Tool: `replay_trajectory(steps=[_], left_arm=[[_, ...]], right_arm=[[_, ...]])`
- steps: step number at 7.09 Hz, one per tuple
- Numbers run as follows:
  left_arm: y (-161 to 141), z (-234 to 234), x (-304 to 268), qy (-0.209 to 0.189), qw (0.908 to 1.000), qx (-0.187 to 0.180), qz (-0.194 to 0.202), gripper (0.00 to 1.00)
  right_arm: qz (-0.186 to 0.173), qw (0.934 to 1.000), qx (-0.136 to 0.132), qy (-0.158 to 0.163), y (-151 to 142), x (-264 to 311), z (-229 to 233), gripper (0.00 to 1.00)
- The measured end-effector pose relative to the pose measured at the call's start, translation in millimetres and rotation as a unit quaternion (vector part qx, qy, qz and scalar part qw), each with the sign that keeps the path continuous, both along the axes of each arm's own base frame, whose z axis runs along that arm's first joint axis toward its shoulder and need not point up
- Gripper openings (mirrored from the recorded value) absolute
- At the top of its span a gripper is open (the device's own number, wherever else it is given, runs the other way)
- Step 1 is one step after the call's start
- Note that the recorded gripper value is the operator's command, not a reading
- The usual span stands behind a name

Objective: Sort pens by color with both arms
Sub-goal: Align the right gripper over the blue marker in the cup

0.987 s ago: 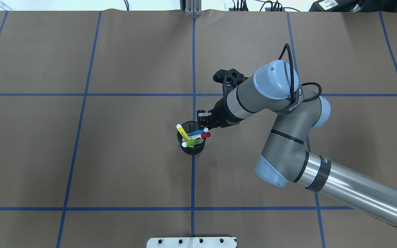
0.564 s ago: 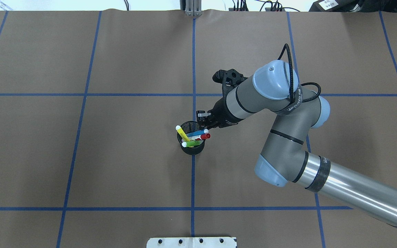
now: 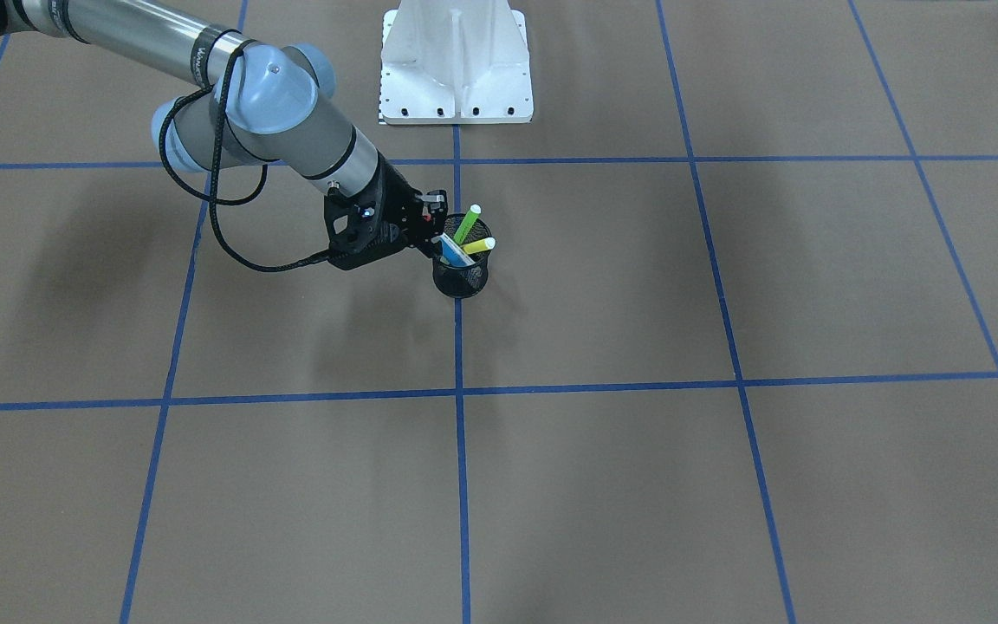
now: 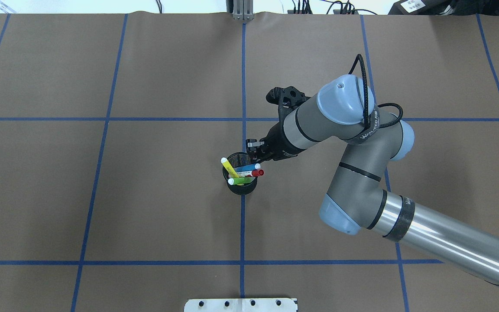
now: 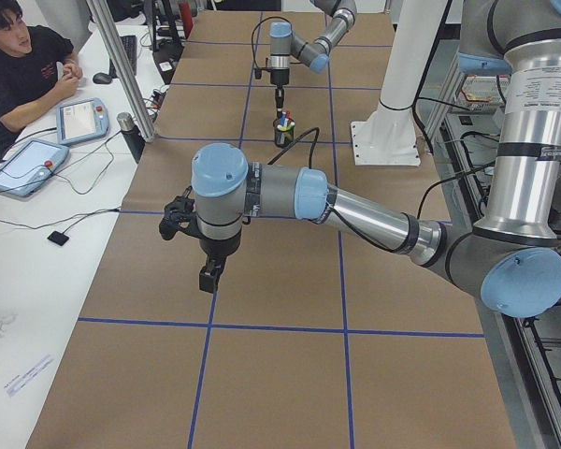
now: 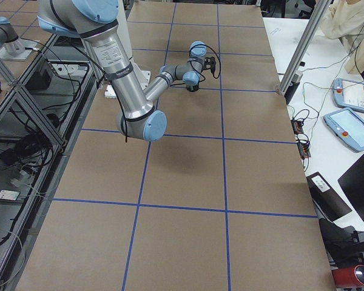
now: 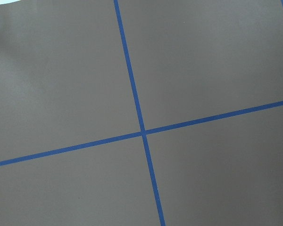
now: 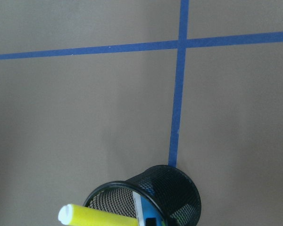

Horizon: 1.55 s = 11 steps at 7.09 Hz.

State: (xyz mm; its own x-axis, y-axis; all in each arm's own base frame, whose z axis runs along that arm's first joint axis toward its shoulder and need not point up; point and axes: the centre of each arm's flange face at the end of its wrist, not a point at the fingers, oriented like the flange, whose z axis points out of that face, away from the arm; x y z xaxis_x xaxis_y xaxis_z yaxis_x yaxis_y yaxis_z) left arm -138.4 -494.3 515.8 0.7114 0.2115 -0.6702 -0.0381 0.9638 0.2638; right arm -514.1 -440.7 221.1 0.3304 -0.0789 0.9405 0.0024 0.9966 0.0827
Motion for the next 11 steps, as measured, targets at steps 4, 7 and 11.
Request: replay_trajectory(steps=[4, 7, 11], left_arm=[[0.5, -0.2, 0.1, 0.000, 1.0000, 0.001, 0.000, 0.99], [1.4, 0.5, 0.2, 0.000, 1.0000, 0.000, 0.000, 0.99], [1.3, 0.3, 0.2, 0.000, 1.0000, 0.000, 0.000, 0.99]], right_arm=[[-0.001, 1.0000, 0.002, 0.000, 0.4, -0.4, -0.5, 0.52], [0.000, 1.0000, 0.000, 0.002, 0.6, 0.3, 2.4, 0.51], [0.000, 1.0000, -0.001, 0.000, 5.4, 2.2, 1.9, 0.35]])
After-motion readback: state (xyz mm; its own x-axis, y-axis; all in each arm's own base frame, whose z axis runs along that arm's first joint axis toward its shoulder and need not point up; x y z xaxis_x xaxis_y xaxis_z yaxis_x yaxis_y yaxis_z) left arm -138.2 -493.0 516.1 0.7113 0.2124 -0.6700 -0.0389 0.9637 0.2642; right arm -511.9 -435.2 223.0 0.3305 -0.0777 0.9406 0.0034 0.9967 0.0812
